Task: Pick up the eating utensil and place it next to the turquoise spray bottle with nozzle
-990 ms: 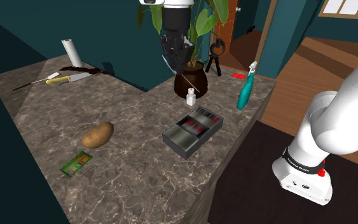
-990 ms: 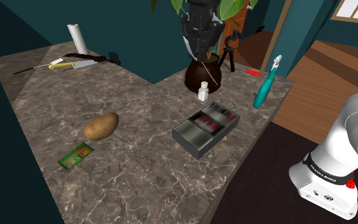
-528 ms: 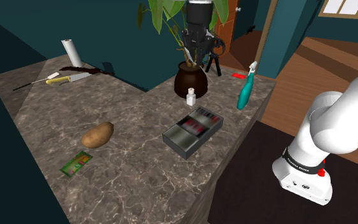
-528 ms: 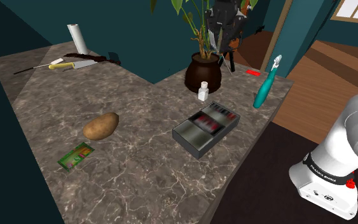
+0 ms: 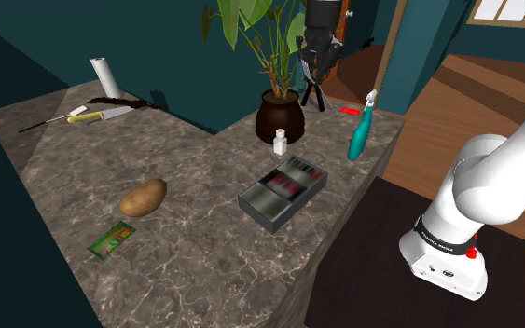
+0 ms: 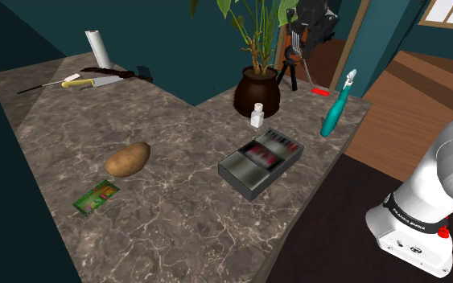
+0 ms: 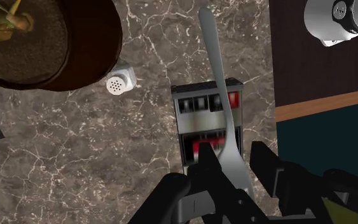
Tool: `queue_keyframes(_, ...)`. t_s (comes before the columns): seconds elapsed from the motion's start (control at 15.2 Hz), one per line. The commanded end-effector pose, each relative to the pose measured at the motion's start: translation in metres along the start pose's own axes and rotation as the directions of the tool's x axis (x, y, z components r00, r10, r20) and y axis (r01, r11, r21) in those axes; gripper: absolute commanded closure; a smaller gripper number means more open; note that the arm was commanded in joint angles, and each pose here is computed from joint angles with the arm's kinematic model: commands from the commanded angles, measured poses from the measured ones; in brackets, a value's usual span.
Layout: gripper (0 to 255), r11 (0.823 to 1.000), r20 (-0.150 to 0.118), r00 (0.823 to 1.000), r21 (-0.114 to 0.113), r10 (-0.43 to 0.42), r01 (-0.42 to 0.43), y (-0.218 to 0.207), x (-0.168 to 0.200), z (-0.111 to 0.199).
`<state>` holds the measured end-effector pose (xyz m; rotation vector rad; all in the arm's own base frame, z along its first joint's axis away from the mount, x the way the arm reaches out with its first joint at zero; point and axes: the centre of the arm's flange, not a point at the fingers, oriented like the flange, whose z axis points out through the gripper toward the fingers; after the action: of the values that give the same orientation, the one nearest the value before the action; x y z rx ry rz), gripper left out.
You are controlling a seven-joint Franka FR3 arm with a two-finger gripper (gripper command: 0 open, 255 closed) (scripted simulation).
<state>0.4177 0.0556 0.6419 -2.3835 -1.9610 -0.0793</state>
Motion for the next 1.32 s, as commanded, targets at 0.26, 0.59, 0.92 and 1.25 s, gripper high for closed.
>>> queue_keyframes(0.26, 255, 1.000, 0.000, 1.000, 0.000, -0.002, 0.002, 0.012, -0.080, -0.009)
queue_keyframes(0.59, 255, 1.000, 0.000, 1.000, 0.000, -0.002, 0.002, 0.020, -0.145, -0.014)
queue_keyframes(0.92, 255, 1.000, 0.000, 1.000, 0.000, -0.002, 0.002, 0.028, -0.211, -0.019)
queue_keyframes(1.25, 255, 1.000, 0.000, 1.000, 0.000, -0.002, 0.002, 0.036, -0.276, -0.024)
